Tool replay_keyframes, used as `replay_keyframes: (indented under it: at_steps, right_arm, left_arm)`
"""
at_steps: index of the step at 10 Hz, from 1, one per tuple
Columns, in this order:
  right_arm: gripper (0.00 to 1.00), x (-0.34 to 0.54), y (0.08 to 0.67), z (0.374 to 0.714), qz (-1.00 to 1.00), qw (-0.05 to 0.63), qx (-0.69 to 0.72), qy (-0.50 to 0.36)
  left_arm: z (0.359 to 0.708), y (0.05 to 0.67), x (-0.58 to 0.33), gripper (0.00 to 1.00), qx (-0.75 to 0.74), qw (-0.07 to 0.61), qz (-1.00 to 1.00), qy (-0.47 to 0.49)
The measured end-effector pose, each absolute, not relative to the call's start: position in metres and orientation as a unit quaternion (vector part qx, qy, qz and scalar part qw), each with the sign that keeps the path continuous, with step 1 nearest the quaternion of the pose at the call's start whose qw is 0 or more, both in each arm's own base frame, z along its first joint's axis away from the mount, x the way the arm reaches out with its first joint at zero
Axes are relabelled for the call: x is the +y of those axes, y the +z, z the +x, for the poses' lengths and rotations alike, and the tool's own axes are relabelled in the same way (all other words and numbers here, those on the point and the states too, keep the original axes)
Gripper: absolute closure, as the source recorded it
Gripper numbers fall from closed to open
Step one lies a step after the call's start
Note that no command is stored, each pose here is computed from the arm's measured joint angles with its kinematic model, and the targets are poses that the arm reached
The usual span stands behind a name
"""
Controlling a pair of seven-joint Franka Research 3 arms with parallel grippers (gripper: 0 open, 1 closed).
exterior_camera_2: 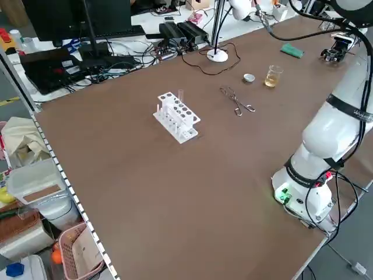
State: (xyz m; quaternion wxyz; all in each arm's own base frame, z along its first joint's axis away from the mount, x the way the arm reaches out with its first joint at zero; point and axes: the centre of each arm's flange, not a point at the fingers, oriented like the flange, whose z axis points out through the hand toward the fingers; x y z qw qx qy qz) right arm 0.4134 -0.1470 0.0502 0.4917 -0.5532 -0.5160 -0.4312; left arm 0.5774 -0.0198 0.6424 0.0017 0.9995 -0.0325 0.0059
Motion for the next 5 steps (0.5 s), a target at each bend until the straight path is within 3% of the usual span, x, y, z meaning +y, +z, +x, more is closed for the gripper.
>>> replay_keyframes:
  at_steps: [4,5]
  right_arm:
    - [0.6,-0.147,0.0502,0.4134,-0.553,0.492,-0.516,-0.431]
    - [0.51,-0.147,0.0502,0.4135,-0.553,0.492,-0.516,-0.431]
  left_arm:
    - [0.578,0.6411,-0.0219,0.0,-0.024,0.002,1.0,0.005]
    - [0.578,0.6411,-0.0218,0.0,-0.024,0.002,1.0,0.005]
